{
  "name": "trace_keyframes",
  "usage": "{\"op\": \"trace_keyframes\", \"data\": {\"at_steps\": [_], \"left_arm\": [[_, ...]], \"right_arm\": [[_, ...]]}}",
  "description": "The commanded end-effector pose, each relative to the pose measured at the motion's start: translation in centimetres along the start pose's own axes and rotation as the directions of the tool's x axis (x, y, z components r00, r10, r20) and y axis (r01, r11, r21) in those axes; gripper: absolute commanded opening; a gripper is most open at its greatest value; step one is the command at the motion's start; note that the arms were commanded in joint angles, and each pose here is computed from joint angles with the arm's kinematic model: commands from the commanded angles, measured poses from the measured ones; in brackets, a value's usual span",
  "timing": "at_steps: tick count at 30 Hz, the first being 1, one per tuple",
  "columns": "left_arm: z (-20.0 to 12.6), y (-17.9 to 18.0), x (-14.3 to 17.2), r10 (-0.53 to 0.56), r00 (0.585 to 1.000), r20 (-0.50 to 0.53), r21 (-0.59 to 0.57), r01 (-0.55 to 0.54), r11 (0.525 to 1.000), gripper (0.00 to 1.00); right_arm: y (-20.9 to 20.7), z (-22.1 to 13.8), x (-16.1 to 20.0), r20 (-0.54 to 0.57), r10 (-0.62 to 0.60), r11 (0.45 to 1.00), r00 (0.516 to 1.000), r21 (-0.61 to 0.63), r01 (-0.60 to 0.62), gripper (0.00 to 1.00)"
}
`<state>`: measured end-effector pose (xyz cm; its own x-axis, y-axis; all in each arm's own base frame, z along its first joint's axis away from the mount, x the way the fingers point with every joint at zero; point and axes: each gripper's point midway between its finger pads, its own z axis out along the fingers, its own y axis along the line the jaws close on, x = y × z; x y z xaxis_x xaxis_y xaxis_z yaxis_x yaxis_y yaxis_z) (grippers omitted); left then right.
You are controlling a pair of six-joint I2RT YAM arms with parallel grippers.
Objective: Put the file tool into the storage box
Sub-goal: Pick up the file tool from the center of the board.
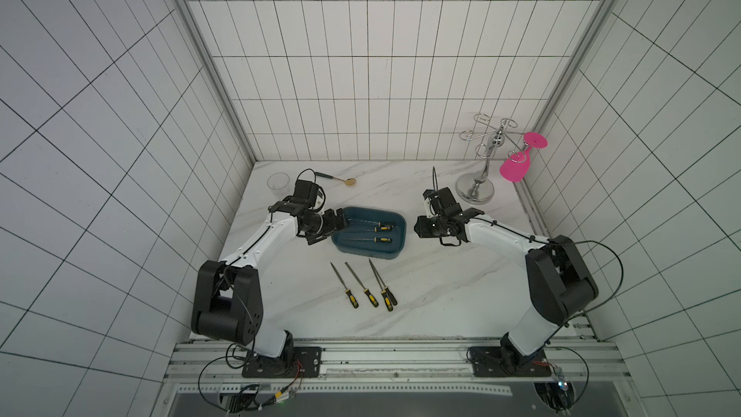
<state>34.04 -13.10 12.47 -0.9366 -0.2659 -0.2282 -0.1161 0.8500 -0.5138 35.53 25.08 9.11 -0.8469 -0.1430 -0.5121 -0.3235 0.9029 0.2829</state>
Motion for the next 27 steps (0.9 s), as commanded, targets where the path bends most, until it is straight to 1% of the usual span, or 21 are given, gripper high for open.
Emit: {"op": "trace_keyframes", "data": {"at_steps": [1, 3, 5, 7, 9, 11, 14, 16, 19, 22, 23, 25, 27], "left_arm": [[-1.0, -1.4, -0.6, 0.036, 0.999, 0.029, 0.035, -0.037, 0.999, 0.98], [-1.0, -1.5, -0.6, 0.037, 0.999, 0.031, 0.039, -0.038, 0.999, 0.98], [-1.1, -1.2, -0.7, 0.041, 0.998, 0.037, 0.023, -0.042, 0.999, 0.98], [-1.3, -0.4, -1.1, 0.043, 0.997, 0.062, -0.029, -0.042, 0.999, 0.98], [-1.4, 0.5, -1.4, 0.041, 0.996, 0.083, -0.079, -0.035, 0.996, 0.98], [-1.1, 1.0, -1.0, 0.043, 0.997, 0.066, -0.096, -0.037, 0.995, 0.98], [-0.4, 1.8, -1.0, 0.034, 0.998, 0.049, -0.135, -0.027, 0.99, 0.98], [0.0, 2.3, -1.2, 0.027, 0.999, 0.029, -0.166, -0.022, 0.986, 0.98], [0.6, 3.1, -1.3, 0.006, 1.0, -0.001, -0.212, -0.006, 0.977, 0.98], [1.4, 2.6, -1.1, -0.031, 0.999, -0.007, -0.198, 0.029, 0.98, 0.98], [1.7, 1.8, -0.9, -0.036, 0.999, 0.002, -0.184, 0.035, 0.982, 0.98], [2.4, -0.1, -0.9, -0.003, 1.0, 0.027, -0.171, 0.007, 0.985, 0.98], [3.0, -1.8, -1.0, 0.055, 0.997, 0.057, -0.188, -0.043, 0.981, 0.98]], "right_arm": [[-0.5, -0.6, -2.5, 0.014, -0.043, 0.999, 0.999, 0.002, 0.043, 0.32], [-0.7, -0.9, -3.2, 0.014, -0.041, 0.999, 0.999, -0.004, 0.041, 0.32], [0.0, -1.8, -3.6, 0.022, -0.041, 0.999, 0.999, -0.031, 0.041, 0.32], [1.0, -3.1, -3.6, 0.05, -0.024, 0.997, 0.998, -0.074, 0.028, 0.33], [2.0, -4.5, -2.9, 0.076, -0.018, 0.994, 0.997, -0.103, 0.026, 0.35], [3.0, -6.1, -1.4, 0.107, -0.042, 0.992, 0.993, -0.117, 0.055, 0.36], [4.0, -8.2, 1.7, 0.133, -0.116, 0.985, 0.984, -0.11, 0.131, 0.37], [4.6, -9.2, 3.8, 0.146, -0.173, 0.974, 0.974, -0.121, 0.191, 0.38], [5.3, -10.6, 6.4, 0.161, -0.227, 0.956, 0.96, -0.151, 0.252, 0.39], [5.8, -11.1, 9.0, 0.162, -0.268, 0.934, 0.95, -0.2, 0.298, 0.39], [5.9, -11.2, 9.9, 0.161, -0.28, 0.926, 0.947, -0.215, 0.31, 0.39], [5.6, -11.1, 11.0, 0.161, -0.273, 0.927, 0.949, -0.22, 0.304, 0.39], [5.4, -11.4, 11.7, 0.162, -0.254, 0.929, 0.954, -0.232, 0.287, 0.39]]}}
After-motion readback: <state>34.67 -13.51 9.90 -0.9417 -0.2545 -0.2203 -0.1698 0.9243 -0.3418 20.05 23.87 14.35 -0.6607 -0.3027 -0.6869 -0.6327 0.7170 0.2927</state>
